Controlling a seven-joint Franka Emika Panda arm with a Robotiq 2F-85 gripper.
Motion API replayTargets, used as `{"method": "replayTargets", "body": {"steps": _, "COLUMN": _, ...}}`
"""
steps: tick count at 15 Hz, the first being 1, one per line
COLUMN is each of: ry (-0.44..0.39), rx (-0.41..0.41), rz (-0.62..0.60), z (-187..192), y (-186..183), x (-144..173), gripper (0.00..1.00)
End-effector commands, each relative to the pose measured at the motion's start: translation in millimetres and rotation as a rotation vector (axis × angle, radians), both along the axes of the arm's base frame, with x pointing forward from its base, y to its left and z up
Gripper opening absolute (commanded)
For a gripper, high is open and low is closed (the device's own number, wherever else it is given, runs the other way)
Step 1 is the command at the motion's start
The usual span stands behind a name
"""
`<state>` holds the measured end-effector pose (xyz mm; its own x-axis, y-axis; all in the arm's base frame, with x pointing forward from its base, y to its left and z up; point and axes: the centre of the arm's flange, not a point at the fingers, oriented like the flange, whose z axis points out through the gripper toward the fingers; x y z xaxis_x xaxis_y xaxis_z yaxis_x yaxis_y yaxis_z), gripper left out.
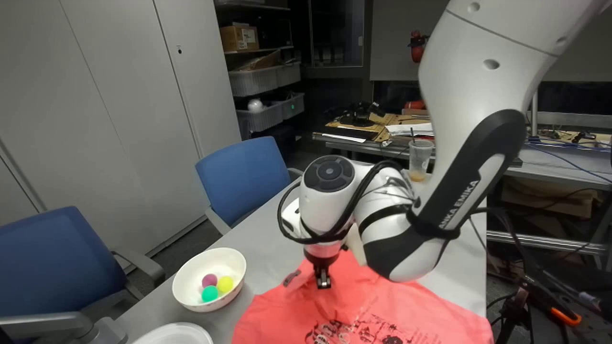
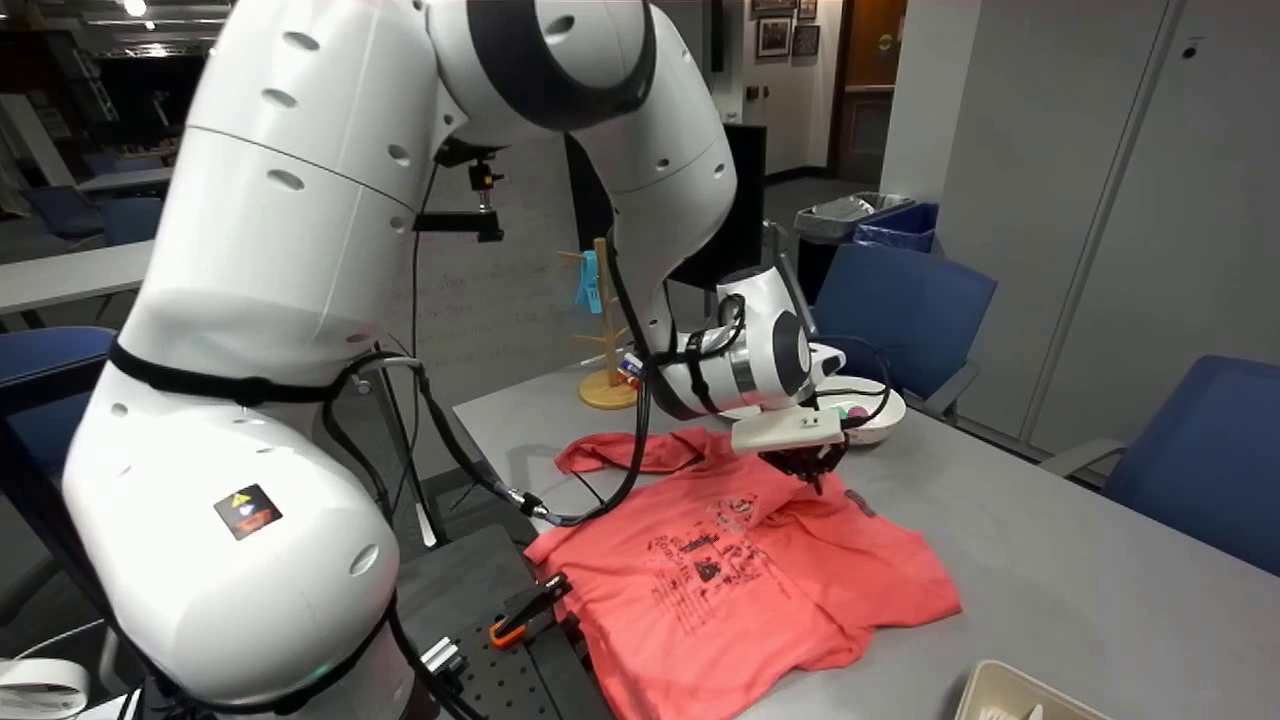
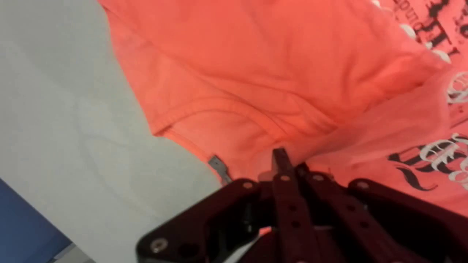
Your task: Unfold the T-shirt on the table
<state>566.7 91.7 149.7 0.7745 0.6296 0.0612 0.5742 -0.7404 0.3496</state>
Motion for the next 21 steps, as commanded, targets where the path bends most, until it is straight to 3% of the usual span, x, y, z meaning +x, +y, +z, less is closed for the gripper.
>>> {"method": "replayTargets", "body": {"steps": 1, "ry": -0.093, "rx": -0.093, "rz": -0.143, "z": 44.2, "y": -38.1, "x": -46.4, "gripper": 0.01}}
{"method": "replayTargets", "body": {"steps": 6, "ry": -0.232, "rx": -0.178, "rz": -0.361, "z": 71.8, "y": -84.3, "x": -64.8, "gripper": 0.01}}
{"method": "replayTargets", "body": {"steps": 7, "ry": -0.198, "rx": -0.143, "rz": -0.295, "z": 64.0, "y": -85.6, "x": -34.0, "gripper": 0.03}}
{"method": "replayTargets", "body": {"steps": 15, "ry": -0.221, "rx": -0.151, "rz": -0.371, "z": 67.5, "y": -93.5, "x": -38.2, "gripper": 0.01}}
{"method": "replayTargets", "body": {"steps": 17, "ry": -0.22, "rx": -0.161, "rz": -0.455, "z": 64.5, "y": -121.5, "x": -24.8, "gripper": 0.01}}
{"method": "replayTargets", "body": {"steps": 21, "ry": -0.214, "rx": -0.185, "rz": -0.721, "z": 58.1, "y": -216.1, "x": -13.2, "gripper": 0.01}}
